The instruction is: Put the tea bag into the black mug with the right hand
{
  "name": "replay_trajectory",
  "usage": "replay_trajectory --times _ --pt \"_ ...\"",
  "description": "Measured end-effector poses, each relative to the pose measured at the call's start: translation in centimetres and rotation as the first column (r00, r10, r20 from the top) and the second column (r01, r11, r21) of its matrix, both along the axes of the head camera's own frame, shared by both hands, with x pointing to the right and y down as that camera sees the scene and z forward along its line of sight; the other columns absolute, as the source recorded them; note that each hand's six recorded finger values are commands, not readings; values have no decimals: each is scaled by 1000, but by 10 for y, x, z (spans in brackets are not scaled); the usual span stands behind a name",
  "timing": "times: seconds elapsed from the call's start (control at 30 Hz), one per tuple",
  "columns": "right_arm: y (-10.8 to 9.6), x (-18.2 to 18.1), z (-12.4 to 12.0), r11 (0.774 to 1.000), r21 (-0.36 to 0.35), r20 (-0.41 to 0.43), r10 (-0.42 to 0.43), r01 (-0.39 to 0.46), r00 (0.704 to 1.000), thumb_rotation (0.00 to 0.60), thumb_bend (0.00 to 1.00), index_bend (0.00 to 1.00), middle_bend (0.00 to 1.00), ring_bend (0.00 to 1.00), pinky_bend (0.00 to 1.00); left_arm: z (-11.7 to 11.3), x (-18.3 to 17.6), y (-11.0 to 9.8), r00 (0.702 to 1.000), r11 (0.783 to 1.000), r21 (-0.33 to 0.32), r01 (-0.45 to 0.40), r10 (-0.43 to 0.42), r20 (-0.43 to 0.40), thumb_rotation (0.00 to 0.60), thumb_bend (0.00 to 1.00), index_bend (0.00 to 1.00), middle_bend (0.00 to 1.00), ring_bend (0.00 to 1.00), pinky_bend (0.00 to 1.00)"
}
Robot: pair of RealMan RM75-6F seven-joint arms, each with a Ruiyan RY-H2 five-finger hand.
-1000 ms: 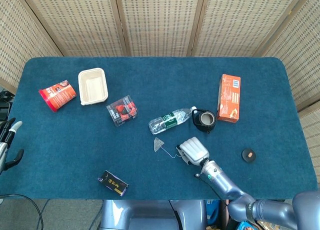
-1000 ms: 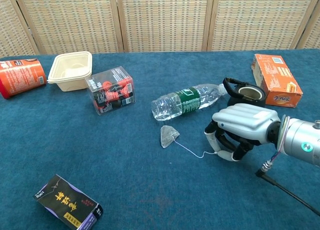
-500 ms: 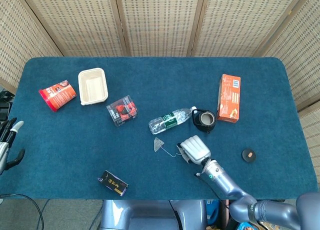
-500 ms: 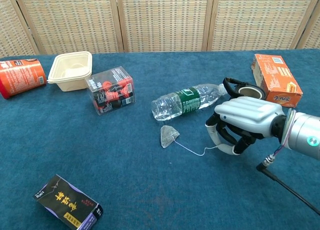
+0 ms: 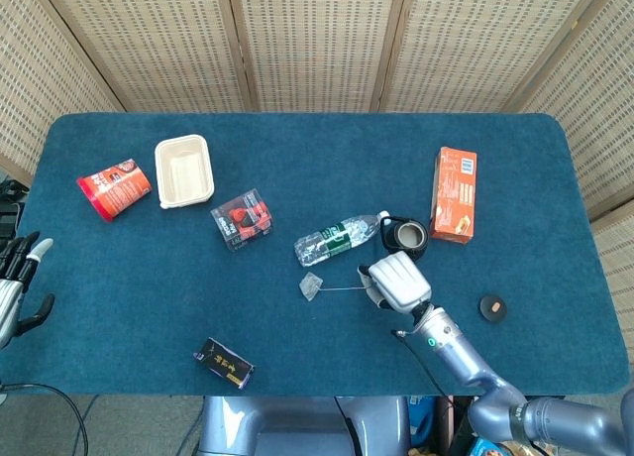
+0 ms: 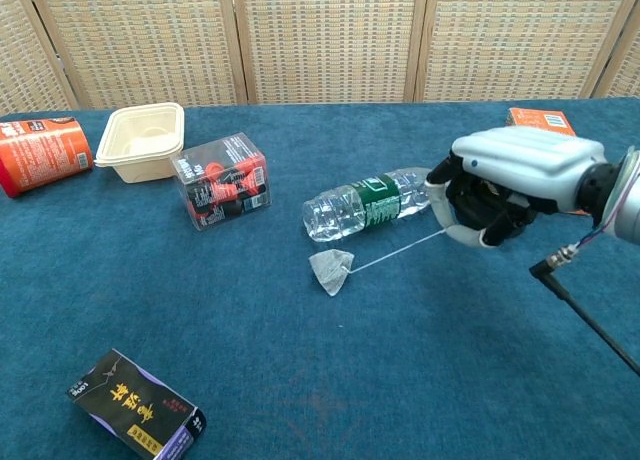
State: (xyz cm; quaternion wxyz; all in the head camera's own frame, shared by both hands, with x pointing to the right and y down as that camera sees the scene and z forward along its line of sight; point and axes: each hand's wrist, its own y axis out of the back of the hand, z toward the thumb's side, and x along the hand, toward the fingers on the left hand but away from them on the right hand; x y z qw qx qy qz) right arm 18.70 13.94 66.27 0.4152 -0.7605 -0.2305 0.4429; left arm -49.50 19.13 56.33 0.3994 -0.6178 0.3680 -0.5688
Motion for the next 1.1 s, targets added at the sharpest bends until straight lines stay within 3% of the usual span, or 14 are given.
replay_trajectory --times 0.33,0.77,1.1 --pt "-30 6 -40 999 47 26 17 -18 1000 600 718 614 807 798 982 0 7 -1 1000 1000 2 -16 16 -7 600 440 0 0 0 0" --pt "-61 14 -69 994 87 54 67 -72 996 600 718 615 807 799 982 0 10 -3 1000 1000 -4 -27 27 -2 600 441 0 0 0 0" --pt "-96 31 -92 982 124 70 137 -145 988 600 718 622 807 799 982 3 8 -3 1000 1000 -14 -21 21 5 600 440 0 0 0 0"
